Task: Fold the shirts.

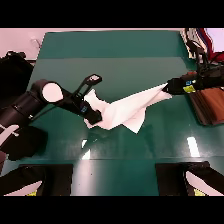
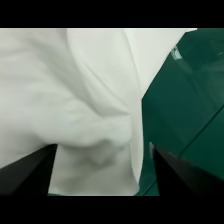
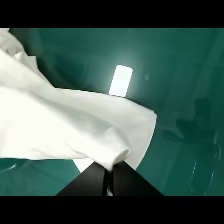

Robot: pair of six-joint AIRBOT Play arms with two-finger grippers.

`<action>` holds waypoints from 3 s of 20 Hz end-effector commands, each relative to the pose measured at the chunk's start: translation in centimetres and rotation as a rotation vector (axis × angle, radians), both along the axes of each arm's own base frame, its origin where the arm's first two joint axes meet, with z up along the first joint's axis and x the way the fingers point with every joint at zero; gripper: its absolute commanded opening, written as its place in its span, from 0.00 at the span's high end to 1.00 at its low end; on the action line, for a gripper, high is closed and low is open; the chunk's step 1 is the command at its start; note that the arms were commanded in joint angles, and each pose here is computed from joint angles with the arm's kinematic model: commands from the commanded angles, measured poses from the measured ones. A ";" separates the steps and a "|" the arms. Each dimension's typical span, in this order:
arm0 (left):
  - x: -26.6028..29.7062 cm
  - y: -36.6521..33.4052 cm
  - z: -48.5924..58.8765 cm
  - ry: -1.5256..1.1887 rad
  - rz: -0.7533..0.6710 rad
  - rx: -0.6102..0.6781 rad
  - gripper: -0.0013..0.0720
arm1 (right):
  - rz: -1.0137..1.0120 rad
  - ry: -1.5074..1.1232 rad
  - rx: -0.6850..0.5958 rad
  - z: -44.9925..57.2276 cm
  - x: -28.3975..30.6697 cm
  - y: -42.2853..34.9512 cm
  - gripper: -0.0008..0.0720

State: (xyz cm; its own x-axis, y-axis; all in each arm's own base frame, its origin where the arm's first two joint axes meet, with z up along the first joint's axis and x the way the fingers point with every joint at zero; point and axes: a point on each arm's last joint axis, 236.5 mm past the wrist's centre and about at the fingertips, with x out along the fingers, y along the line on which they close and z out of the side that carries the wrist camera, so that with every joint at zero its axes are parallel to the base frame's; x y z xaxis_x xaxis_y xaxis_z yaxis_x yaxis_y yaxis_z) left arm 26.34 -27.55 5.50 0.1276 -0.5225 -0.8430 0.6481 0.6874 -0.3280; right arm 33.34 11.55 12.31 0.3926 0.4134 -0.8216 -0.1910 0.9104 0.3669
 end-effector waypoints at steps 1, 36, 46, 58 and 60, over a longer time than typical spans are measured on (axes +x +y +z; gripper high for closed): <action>1.6 0.0 1.4 -0.005 0.088 -0.056 0.02 | -0.021 0.015 -0.008 -0.7 0.1 -0.7 0.96; 15.0 12.4 -2.9 0.050 0.566 -0.158 0.94 | -0.008 -0.129 0.024 4.8 1.8 0.2 0.96; -2.6 18.7 49.9 -1.252 0.499 -0.399 0.94 | -0.184 -0.823 -0.024 31.5 -6.5 -5.8 0.96; 4.3 19.2 50.0 -1.221 0.532 -0.405 0.94 | -0.377 -0.570 -0.038 28.0 -6.2 -11.4 0.96; 11.5 19.2 44.0 -1.032 0.573 -0.377 0.94 | -0.379 -0.398 0.005 22.7 -3.5 -12.1 0.96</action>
